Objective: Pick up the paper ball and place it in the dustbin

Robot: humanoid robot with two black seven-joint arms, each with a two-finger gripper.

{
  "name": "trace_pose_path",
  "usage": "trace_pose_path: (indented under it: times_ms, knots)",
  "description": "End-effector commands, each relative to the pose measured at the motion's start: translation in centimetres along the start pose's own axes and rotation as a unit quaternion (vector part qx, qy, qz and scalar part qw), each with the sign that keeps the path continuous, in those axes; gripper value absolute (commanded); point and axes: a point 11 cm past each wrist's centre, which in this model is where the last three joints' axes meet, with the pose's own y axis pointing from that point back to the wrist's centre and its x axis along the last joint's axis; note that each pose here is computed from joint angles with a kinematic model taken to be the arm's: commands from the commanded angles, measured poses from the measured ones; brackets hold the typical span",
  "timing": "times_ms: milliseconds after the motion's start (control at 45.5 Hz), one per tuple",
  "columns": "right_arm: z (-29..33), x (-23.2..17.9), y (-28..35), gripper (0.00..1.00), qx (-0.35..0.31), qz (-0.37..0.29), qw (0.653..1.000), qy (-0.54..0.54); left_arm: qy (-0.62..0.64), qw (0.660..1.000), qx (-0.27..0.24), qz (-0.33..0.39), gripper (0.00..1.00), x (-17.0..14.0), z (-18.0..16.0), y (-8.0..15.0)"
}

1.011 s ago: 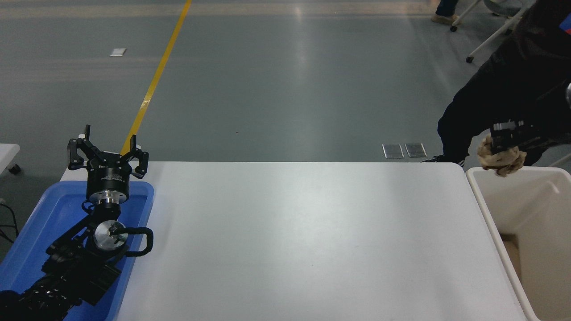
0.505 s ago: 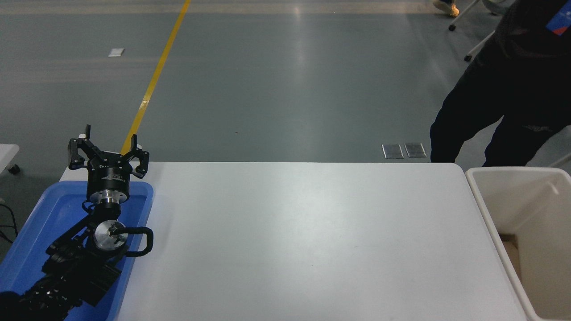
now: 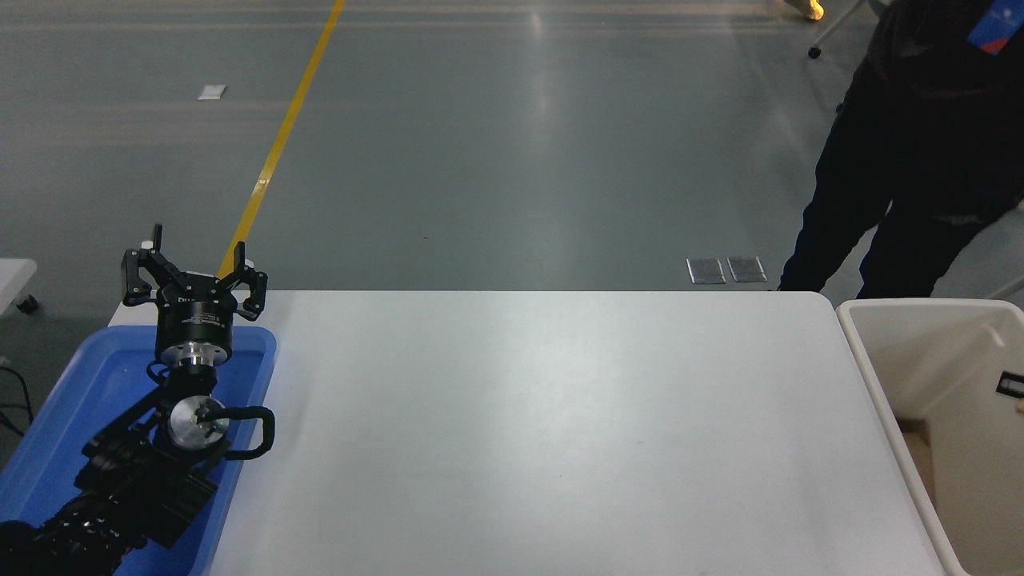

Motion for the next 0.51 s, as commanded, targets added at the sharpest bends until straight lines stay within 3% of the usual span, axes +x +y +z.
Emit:
trace_pose_path:
  times_ms: [0, 264, 286, 330, 374, 396, 484]
  knots:
    - [-1.5, -4.0, -0.5, 0.0, 0.002, -0.009, 1.0, -0.03, 0.0, 1.0, -0.001, 0.0, 0.99, 0.0, 0.1, 0.0]
    - [-3.1, -5.3, -0.2, 0.0, 0.016, -0.02, 0.999, -0.028, 0.0, 1.0, -0.001, 0.0, 0.99, 0.0, 0.0, 0.0]
    - [-3.1, -5.3, -0.2, 0.06, 0.016, -0.02, 0.999, -0.028, 0.0, 1.0, 0.0, 0.0, 0.99, 0.0, 0.0, 0.0]
    - [-3.5, -5.3, -0.2, 0.35, 0.02, -0.019, 0.999, -0.028, 0.0, 1.0, 0.0, 0.0, 0.99, 0.0, 0.0, 0.0]
    - [-4.0, -5.3, -0.1, 0.93, 0.023, -0.02, 0.999, -0.033, 0.0, 1.0, 0.0, 0.0, 0.99, 0.0, 0.0, 0.0]
    - [-4.0, -5.3, -0.1, 1.0, 0.023, -0.021, 0.999, -0.038, 0.0, 1.0, 0.0, 0.0, 0.99, 0.0, 0.0, 0.0]
    - [-4.2, -4.8, -0.1, 1.0, 0.025, -0.022, 0.998, -0.049, 0.0, 1.0, -0.001, 0.0, 0.99, 0.0, 0.0, 0.0]
